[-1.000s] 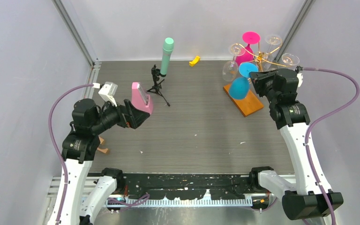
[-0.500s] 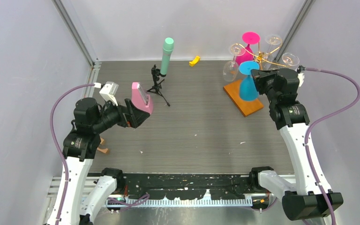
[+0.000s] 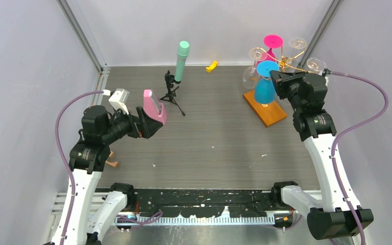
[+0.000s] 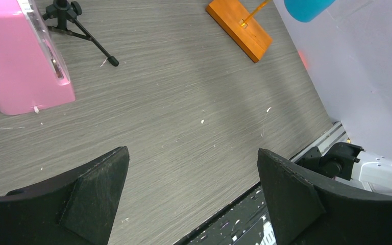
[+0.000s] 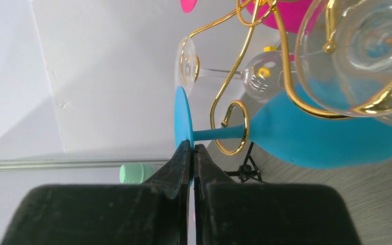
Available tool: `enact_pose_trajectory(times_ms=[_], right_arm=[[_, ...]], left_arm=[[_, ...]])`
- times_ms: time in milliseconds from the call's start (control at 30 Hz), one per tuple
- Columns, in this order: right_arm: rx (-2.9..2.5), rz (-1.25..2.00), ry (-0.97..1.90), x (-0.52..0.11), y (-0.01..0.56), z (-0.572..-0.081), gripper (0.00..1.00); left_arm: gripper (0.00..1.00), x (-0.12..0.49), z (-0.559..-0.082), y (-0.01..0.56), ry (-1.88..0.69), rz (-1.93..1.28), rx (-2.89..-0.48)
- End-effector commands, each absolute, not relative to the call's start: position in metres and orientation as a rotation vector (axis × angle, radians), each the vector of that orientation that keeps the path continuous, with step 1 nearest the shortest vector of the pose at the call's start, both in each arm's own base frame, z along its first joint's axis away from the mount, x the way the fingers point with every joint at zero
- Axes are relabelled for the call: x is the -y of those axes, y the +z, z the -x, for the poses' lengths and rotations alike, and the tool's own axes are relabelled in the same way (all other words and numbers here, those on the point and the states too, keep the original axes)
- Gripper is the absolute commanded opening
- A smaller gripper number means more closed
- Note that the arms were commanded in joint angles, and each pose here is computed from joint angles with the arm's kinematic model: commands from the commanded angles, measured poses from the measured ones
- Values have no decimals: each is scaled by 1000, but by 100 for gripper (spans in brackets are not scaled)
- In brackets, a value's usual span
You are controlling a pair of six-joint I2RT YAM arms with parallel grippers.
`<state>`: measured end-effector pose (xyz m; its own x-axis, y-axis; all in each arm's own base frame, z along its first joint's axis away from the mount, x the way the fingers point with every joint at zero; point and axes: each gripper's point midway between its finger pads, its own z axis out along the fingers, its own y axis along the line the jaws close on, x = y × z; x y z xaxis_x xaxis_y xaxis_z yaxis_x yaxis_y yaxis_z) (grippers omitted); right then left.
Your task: Take the wine glass off the wine glass rack
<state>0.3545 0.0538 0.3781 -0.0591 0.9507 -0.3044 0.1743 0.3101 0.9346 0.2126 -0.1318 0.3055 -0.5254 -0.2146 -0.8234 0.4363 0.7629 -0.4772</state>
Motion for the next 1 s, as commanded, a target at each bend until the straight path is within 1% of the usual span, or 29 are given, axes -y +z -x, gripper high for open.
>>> enact_pose_trajectory(times_ms=[0,233,467,600,733,967], right_arm=[[-1422,-1048,978,-57,399,-364,0],[-1414,-1049,1005,-61,401,-378,0],[-1361,-1083,909,-44,404,-383,0],[-1309,-1143,851,-29,403,-375,0],[-1242,-1177,829,-17,408,-357,0],[-1239,-1202,830,-14,408,-341,0]], left_arm=[[100,131,-212,312,-812,-182,-1941],[100,131,-212,311,-816,-184,-1950],[100,132,-212,306,-824,-178,-1976],[100,132,-211,304,-822,-173,-1989],[100,132,-206,301,-812,-214,-2008],[100,129,-205,299,-796,-214,-2019]])
